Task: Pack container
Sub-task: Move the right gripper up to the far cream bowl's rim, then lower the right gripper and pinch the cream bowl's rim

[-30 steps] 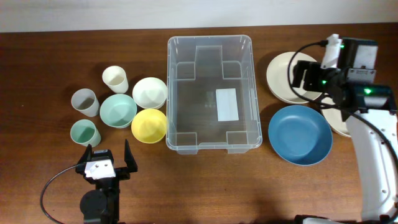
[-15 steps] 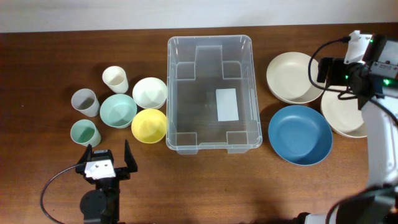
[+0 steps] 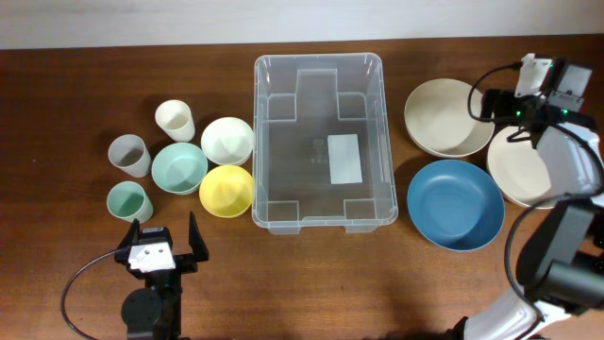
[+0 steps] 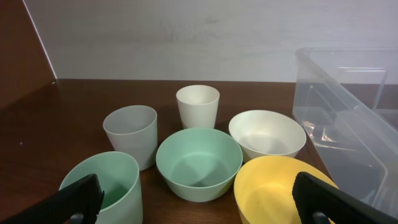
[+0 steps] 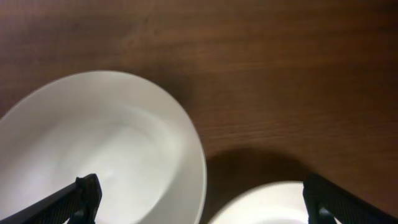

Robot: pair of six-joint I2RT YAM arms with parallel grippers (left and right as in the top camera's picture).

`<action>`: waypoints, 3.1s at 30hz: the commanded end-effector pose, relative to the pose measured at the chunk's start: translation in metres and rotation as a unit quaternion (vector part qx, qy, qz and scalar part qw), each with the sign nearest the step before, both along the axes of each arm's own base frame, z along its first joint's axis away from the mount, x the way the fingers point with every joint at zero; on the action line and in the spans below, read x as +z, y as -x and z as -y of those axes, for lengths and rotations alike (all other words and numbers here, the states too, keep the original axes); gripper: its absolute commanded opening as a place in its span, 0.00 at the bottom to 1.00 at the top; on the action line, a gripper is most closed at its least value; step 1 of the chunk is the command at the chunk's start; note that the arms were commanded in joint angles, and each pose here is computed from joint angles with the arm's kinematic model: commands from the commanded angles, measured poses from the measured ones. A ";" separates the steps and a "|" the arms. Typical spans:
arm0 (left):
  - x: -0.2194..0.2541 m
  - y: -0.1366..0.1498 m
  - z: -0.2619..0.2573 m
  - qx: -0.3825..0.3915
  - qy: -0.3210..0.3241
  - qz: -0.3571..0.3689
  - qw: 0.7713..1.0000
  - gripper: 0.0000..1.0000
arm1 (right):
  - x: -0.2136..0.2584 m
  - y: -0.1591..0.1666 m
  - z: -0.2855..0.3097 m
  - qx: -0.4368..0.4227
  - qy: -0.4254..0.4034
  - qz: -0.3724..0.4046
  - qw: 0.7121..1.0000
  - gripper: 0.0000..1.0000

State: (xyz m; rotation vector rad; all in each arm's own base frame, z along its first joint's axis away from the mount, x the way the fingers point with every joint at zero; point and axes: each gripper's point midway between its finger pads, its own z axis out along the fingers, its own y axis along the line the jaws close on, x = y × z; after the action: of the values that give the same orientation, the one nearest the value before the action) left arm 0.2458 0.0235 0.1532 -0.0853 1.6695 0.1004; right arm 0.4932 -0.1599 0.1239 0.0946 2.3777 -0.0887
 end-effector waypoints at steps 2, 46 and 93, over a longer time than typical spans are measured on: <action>-0.001 0.000 0.002 -0.004 -0.007 0.001 1.000 1.00 | -0.023 -0.015 -0.006 0.032 -0.014 0.005 0.999 0.99; -0.001 0.000 0.002 -0.004 -0.007 0.001 1.000 1.00 | -0.055 -0.037 0.000 0.033 -0.012 0.008 0.999 0.04; -0.001 0.000 0.002 -0.004 -0.007 0.001 1.000 1.00 | -0.082 -0.051 -0.031 0.043 0.001 -0.009 0.999 0.80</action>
State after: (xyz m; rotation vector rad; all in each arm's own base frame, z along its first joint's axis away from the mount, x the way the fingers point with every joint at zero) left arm 0.2458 0.0235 0.1532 -0.0856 1.6695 0.1001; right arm 0.5418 -0.1267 0.0473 -0.0252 2.3838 -0.0118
